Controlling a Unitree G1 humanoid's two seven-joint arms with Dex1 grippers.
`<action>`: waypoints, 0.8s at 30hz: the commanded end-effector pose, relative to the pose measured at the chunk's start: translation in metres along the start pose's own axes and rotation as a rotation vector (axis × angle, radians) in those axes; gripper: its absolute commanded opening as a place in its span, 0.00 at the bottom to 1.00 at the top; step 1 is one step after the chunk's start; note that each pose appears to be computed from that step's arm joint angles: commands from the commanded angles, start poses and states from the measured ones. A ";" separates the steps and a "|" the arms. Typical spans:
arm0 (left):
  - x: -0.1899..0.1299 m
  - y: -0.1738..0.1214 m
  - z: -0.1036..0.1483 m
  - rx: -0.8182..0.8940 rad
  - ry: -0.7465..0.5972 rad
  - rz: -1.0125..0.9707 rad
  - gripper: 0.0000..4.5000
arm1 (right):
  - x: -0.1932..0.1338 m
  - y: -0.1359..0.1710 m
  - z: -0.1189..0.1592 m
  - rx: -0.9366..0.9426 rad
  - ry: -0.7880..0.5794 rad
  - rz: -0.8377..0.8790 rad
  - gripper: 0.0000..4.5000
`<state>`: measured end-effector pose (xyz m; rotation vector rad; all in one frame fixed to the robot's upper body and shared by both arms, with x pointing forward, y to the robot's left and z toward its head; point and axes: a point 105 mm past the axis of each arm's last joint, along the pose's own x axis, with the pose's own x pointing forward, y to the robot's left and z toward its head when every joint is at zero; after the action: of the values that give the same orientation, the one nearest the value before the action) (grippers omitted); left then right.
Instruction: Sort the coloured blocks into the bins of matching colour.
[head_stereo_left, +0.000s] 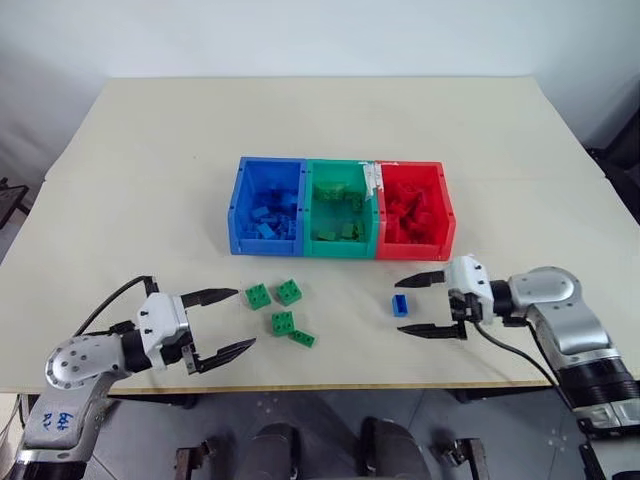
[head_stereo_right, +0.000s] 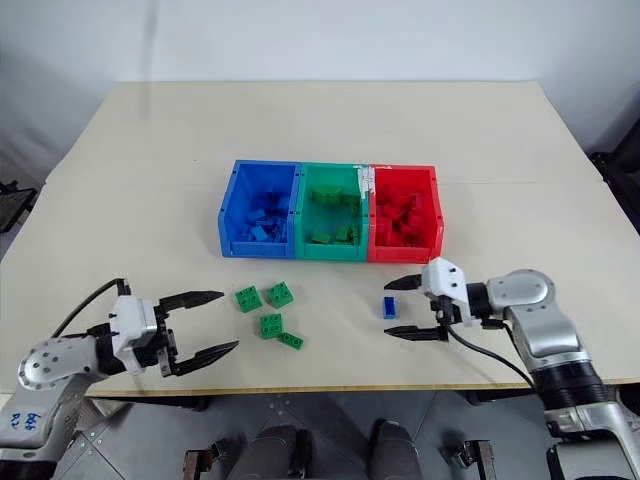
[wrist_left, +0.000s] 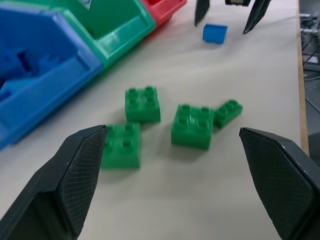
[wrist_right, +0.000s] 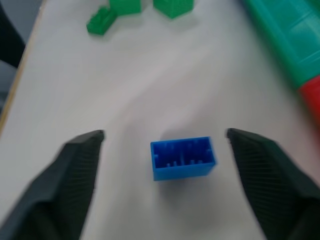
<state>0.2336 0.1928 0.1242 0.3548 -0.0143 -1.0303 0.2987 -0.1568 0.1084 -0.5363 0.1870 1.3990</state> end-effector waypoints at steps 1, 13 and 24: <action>-0.005 -0.001 0.015 0.044 -0.032 0.021 1.00 | 0.001 -0.002 -0.002 -0.052 0.026 0.011 0.63; -0.010 0.003 0.017 -0.009 -0.089 0.167 1.00 | 0.027 -0.018 0.071 0.047 -0.265 -0.076 0.33; -0.051 0.018 -0.002 -0.052 -0.025 0.411 1.00 | 0.128 -0.081 0.170 0.123 -0.303 -0.324 0.33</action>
<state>0.2259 0.2391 0.1282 0.2589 -0.0514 -0.6538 0.3593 0.0267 0.2139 -0.2108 -0.0329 1.1867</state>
